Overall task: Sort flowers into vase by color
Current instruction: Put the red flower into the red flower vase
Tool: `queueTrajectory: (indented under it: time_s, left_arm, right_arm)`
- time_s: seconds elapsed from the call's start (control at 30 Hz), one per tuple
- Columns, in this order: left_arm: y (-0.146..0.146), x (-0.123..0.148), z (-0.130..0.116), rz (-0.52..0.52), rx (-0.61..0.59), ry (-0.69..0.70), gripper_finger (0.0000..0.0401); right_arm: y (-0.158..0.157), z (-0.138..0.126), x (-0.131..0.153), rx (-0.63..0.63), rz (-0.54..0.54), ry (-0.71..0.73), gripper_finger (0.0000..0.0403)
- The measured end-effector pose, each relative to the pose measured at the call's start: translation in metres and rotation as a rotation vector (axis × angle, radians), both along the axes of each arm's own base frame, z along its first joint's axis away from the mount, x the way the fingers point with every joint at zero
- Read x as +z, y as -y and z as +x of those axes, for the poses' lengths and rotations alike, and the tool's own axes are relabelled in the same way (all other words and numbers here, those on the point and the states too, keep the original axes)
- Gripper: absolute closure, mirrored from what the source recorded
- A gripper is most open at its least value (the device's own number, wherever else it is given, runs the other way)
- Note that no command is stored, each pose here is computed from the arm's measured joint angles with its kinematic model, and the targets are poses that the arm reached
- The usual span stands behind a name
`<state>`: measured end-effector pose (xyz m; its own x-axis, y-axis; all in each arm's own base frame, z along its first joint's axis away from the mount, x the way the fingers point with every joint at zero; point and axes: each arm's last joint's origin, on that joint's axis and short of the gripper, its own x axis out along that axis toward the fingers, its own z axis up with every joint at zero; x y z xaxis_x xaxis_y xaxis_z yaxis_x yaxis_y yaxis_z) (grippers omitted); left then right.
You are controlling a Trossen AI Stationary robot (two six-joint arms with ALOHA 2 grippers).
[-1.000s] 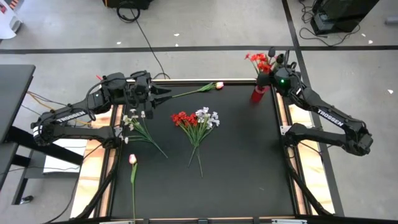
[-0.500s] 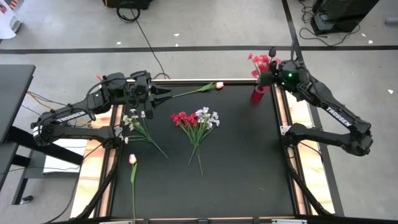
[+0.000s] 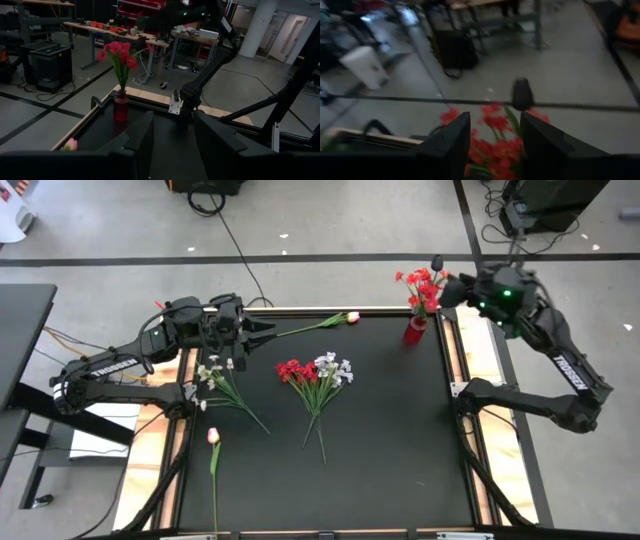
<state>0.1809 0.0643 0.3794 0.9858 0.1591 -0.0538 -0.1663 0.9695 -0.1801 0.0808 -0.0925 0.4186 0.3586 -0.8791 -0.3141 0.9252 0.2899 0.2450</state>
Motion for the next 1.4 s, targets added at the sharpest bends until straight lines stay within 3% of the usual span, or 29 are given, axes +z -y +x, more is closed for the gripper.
queueTrajectory:
  time_s: [0.23, 0.47, 0.73, 1.0, 1.4]
  left_arm:
    - [0.000, 0.000, 0.000, 0.000, 0.001, 0.000, 0.0255]
    - [0.000, 0.000, 0.000, 0.000, 0.000, 0.000, 0.0255]
    - [0.000, 0.003, 0.000, 0.002, 0.000, 0.028, 0.0255]
    - [0.000, 0.012, 0.000, -0.010, 0.000, 0.122, 0.0255]
    - [0.000, 0.025, -0.002, 0.037, 0.018, 0.251, 0.0255]
  right_arm:
    - [-0.010, 0.004, 0.018, 0.224, -0.102, 0.086, 0.0221]
    - [-0.011, 0.025, 0.024, 0.477, -0.139, 0.137, 0.0221]
    - [-0.013, 0.046, 0.020, 0.571, -0.080, 0.169, 0.0222]
    - [-0.025, 0.076, 0.024, 0.730, -0.104, 0.229, 0.0226]
    - [-0.043, 0.129, -0.001, 0.881, 0.050, 0.159, 0.0238]
